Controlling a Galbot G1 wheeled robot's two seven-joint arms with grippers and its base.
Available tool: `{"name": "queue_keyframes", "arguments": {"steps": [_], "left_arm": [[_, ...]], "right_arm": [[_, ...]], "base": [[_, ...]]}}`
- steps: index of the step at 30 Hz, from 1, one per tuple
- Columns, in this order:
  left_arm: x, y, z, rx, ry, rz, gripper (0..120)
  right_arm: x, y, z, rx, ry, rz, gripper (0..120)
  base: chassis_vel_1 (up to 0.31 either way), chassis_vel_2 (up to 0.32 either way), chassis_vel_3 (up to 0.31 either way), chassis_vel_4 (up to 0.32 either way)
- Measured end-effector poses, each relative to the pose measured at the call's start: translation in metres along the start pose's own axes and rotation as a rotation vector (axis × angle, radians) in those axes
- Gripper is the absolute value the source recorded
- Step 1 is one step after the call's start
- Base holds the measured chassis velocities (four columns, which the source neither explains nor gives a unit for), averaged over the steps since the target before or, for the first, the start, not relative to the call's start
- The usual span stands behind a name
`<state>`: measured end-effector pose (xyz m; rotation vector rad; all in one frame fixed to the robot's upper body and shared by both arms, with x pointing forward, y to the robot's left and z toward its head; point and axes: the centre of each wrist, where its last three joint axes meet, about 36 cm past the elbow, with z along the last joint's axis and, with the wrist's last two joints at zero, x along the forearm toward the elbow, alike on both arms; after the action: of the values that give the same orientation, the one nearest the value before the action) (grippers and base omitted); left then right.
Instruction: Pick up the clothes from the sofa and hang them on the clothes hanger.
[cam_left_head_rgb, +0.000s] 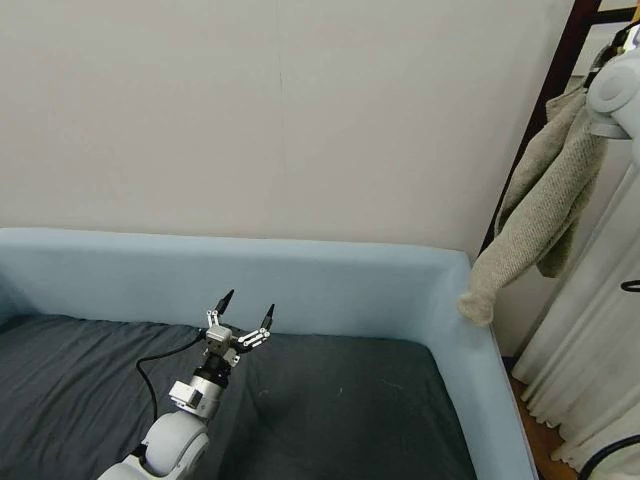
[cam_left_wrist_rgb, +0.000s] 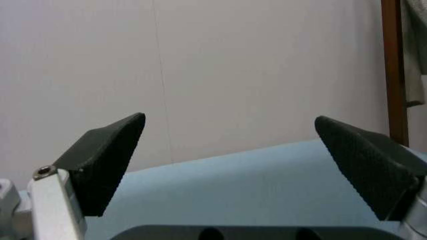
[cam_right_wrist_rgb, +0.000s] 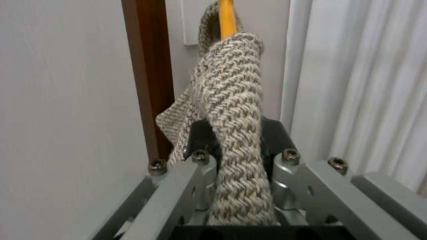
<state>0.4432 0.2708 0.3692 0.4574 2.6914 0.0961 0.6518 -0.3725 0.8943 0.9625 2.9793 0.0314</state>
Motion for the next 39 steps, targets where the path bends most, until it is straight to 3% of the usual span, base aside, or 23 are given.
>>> {"name": "queue_keyframes", "arguments": {"steps": [12,18,26,29,31,34,37,39], "left_arm": [[0.006,0.0,-0.005,-0.001,-0.005,0.007,100],[0.009,-0.001,-0.008,0.006,-0.01,-0.005,100],[0.022,-0.024,-0.015,0.093,-0.04,-0.092,100],[0.03,-0.031,-0.017,0.116,-0.045,-0.116,100],[0.04,-0.039,-0.02,0.139,-0.048,-0.141,100],[0.047,-0.044,-0.024,0.162,-0.049,-0.164,100],[0.055,-0.054,-0.034,0.222,-0.051,-0.224,100],[0.058,-0.057,-0.036,0.237,-0.05,-0.241,100]], "right_arm": [[0.009,0.007,0.021,0.007,0.013,-0.017,9],[0.027,-0.004,0.041,-0.011,-0.051,-0.101,27],[0.086,-0.058,0.107,-0.109,-0.24,-0.446,59],[0.093,-0.072,0.129,-0.101,-0.31,-0.51,69],[0.107,-0.079,0.142,-0.13,-0.413,-0.581,79],[0.125,-0.079,0.163,-0.146,-0.423,-0.679,86],[0.153,-0.072,0.224,-0.175,-0.385,-0.892,98],[0.16,-0.069,0.242,-0.175,-0.374,-0.938,99]], "base": [[0.0,0.0,0.0,0.0],[0.0,0.0,0.0,0.0],[0.0,0.0,0.0,0.0],[0.0,0.0,0.0,0.0],[0.0,0.0,0.0,0.0],[0.0,0.0,0.0,0.0],[0.0,0.0,0.0,0.0],[0.0,0.0,0.0,0.0]]}}
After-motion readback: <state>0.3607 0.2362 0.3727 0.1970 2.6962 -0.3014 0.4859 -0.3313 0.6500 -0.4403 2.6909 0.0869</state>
